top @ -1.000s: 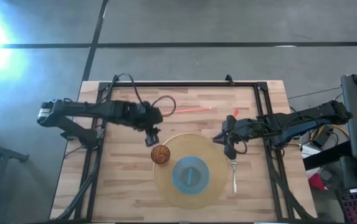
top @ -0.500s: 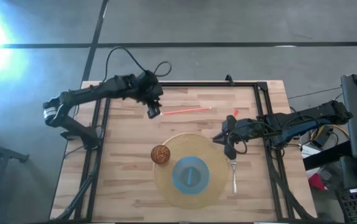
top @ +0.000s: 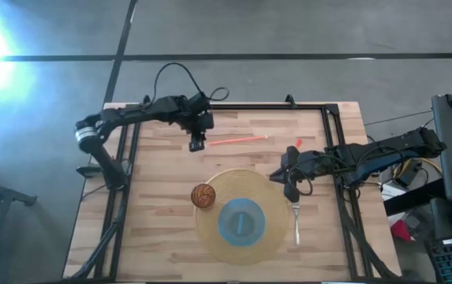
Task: Pick & Place Utensil
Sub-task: Put the straw into the cup
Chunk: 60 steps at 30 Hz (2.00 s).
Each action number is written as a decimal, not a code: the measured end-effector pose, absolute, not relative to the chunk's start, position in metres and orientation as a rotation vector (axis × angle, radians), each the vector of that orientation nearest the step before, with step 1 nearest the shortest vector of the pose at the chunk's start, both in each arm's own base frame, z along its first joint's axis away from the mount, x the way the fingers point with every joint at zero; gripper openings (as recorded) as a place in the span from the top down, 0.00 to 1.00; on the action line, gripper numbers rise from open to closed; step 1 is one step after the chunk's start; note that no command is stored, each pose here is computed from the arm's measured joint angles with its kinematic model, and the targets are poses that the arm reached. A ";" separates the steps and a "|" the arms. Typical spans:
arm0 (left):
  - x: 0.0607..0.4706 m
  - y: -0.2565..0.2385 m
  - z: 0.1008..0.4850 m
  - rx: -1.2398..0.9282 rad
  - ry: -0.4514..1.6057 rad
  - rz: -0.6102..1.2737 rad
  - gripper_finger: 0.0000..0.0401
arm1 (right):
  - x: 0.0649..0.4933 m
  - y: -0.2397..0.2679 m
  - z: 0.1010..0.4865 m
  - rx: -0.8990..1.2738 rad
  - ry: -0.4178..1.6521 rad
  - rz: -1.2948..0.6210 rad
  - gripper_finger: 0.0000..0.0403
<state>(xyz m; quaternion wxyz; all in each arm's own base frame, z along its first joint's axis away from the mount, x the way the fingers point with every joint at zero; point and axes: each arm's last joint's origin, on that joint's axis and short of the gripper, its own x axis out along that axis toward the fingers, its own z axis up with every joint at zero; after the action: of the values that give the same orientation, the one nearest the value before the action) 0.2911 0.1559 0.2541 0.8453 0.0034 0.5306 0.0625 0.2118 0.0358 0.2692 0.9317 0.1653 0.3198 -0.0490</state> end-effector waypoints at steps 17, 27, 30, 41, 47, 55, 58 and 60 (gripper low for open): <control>0.317 0.163 0.215 -0.053 1.129 0.076 0.62 | 0.211 0.036 0.266 0.318 0.664 -0.096 0.88; 0.328 0.163 0.199 -0.051 1.140 0.099 0.62 | 0.211 0.036 0.266 0.313 0.664 -0.094 0.88; 0.331 0.164 0.195 -0.046 1.133 0.105 0.62 | 0.211 0.036 0.266 0.314 0.665 -0.095 0.88; 0.337 0.169 0.182 -0.020 1.145 0.146 0.62 | 0.211 0.036 0.266 0.319 0.664 -0.097 0.88; 0.339 0.170 0.174 -0.034 1.163 0.146 0.62 | 0.211 0.036 0.266 0.322 0.664 -0.098 0.88; 0.344 0.173 0.155 -0.045 1.198 0.161 0.62 | 0.211 0.036 0.266 0.322 0.664 -0.097 0.88; 0.344 0.174 0.154 -0.047 1.204 0.172 0.62 | 0.211 0.036 0.266 0.321 0.663 -0.097 0.88; 0.343 0.174 0.154 -0.046 1.206 0.174 0.62 | 0.211 0.036 0.266 0.321 0.664 -0.097 0.88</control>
<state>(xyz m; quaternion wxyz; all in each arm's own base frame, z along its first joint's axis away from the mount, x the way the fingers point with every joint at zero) 0.3434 0.1743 0.1539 0.8198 -0.0218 0.5663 0.0818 0.2112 0.0357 0.2661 0.9317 0.1567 0.3244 -0.0472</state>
